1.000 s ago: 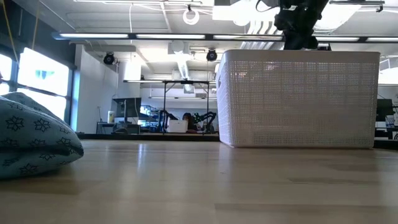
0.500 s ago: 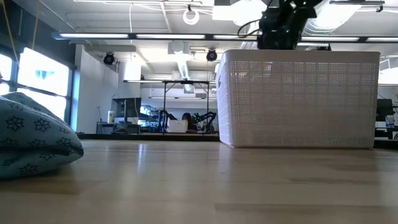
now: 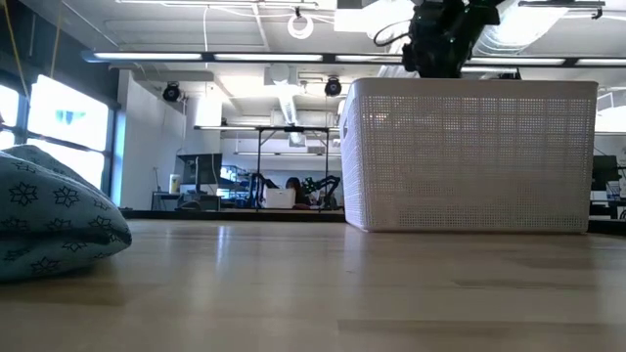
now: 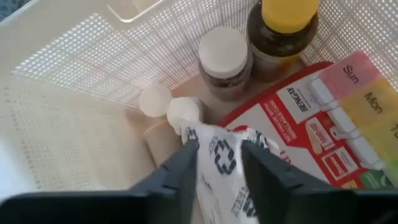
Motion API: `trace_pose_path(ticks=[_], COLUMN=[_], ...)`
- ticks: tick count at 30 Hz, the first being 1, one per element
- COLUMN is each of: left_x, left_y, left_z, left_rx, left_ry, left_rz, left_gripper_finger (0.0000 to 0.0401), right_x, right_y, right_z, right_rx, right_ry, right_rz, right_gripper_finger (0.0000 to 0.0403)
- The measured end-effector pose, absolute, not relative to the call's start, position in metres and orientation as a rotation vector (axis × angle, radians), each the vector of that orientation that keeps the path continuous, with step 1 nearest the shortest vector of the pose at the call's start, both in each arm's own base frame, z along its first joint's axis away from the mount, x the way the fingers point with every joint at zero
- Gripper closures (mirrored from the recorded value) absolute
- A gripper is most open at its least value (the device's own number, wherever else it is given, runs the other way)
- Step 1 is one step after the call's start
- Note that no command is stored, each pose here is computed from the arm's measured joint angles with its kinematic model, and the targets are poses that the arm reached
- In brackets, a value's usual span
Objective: Pick & place medical supplies in basket/bin
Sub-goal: Put the white mailer bag into the white bin
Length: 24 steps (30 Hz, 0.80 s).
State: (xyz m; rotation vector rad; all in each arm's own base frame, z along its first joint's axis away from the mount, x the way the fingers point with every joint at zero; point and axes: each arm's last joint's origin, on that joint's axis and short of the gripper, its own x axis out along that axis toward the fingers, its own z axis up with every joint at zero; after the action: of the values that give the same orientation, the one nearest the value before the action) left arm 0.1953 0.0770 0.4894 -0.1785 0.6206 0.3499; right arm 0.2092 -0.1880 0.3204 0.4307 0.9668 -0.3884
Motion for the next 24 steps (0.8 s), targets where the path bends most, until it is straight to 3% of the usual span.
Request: trace_pose_path(ticks=[5, 9, 16, 24], left_x=[0.196, 0.196, 0.196, 0.194], left_y=[0.077, 0.077, 0.077, 0.075], left_z=[0.490, 0.490, 0.490, 0.491], left_rx=[-0.176, -0.177, -0.182, -0.193], left_ry=[0.610, 0.610, 0.613, 0.606], left_rz=[0.350, 0.347, 0.337, 0.324], left_gripper_finger=[0.0197, 0.0197, 0.0197, 0.0197], right_x=[0.198, 0.185, 0.167, 0.159], right_y=[-0.179, -0.172, -0.173, -0.186], right_z=[0.328, 0.327, 0.324, 0.325], right_rx=[0.400, 0.369, 0.434, 0.377], right_ry=[1.010, 1.134, 1.243, 1.189], right_rz=[-0.411, -0.467, -0.452, -0.401], right_gripper_finger=[0.0213, 0.0170, 0.0155, 0.0153])
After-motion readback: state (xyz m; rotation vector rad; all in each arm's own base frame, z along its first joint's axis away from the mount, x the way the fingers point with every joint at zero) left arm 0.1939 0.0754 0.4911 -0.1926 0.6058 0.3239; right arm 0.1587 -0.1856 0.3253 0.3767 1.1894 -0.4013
